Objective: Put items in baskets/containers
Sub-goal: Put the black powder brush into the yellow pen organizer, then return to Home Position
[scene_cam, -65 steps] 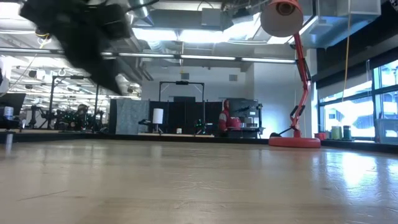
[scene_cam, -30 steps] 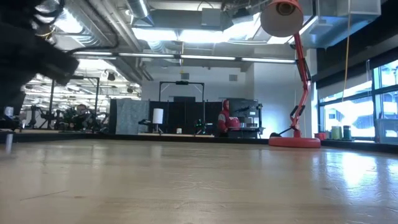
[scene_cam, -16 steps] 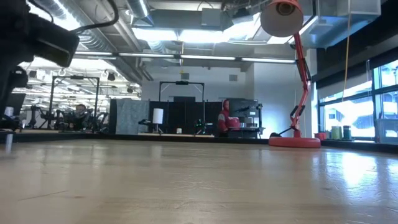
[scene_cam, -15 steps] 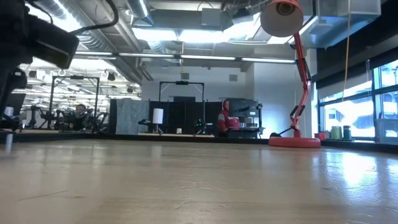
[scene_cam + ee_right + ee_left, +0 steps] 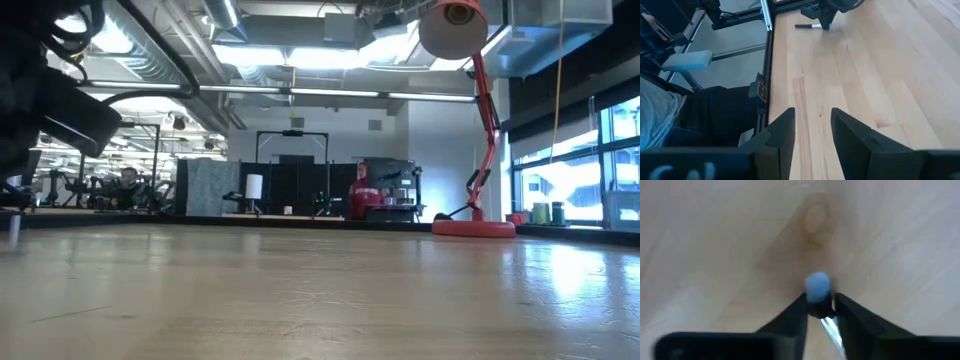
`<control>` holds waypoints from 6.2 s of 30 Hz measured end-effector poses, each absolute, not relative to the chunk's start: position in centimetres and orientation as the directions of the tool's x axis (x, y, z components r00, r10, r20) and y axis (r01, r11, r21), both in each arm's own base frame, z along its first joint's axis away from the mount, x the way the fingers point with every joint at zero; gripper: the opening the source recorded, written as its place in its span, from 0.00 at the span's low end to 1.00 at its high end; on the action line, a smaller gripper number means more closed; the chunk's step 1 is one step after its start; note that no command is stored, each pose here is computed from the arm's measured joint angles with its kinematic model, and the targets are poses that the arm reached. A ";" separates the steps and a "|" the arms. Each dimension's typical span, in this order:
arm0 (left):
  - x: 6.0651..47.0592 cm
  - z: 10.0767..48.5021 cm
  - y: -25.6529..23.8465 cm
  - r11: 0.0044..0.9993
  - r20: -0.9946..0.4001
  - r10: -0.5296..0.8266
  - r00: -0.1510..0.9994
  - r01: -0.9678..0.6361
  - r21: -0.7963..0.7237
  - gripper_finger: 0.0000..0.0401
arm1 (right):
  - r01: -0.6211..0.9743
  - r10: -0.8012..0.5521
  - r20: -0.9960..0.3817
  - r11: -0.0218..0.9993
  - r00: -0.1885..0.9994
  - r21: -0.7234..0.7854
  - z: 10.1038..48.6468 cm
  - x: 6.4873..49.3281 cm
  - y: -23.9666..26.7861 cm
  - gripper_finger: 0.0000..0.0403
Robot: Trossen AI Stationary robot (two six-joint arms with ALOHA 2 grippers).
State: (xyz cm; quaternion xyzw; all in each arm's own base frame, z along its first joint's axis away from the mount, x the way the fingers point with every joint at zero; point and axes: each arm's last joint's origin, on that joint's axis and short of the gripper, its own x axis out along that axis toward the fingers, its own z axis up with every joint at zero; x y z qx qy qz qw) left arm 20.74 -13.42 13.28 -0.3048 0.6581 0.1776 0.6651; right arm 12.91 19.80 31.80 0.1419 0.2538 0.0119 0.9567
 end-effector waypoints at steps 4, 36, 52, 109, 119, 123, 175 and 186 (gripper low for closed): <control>20.9 13.8 -12.7 0.759 -0.983 -0.150 0.105 -0.625 -0.183 0.06 | 0.049 0.093 -0.484 0.961 0.870 0.272 31.7 13.0 19.9 0.31; 30.3 22.0 -14.0 0.981 0.040 -0.195 0.980 0.195 -0.004 0.03 | 0.251 -0.207 -0.276 0.958 0.939 0.137 24.9 31.7 17.7 0.71; 30.6 21.5 -14.0 0.989 0.045 -0.139 0.989 0.136 0.062 0.03 | 0.223 -0.165 -0.351 0.966 0.922 0.130 27.4 27.9 17.9 0.41; 30.6 20.5 -13.0 0.980 -0.052 0.158 0.986 -0.151 0.126 0.38 | 0.296 -0.175 -0.620 0.950 0.764 0.096 33.1 10.7 22.9 0.12; 30.6 20.2 -12.9 0.983 -0.078 0.162 0.984 -0.154 0.099 0.37 | 0.325 -0.137 -0.715 0.937 0.686 0.132 28.4 8.8 24.9 0.12; 30.6 20.2 -12.9 0.984 -0.078 0.162 0.984 -0.155 0.092 0.37 | 0.328 -0.126 -0.726 0.934 0.676 0.144 27.5 8.5 25.1 0.16; 20.9 20.5 2.8 0.970 0.145 0.241 0.959 -0.237 -0.045 0.36 | 0.002 -0.015 -0.196 0.998 0.980 -0.068 28.4 21.5 0.2 0.02; 14.1 18.6 3.3 0.935 0.266 0.340 0.902 -0.354 0.004 0.36 | 0.080 -0.075 -0.056 0.993 0.996 0.086 24.1 13.3 -0.2 0.01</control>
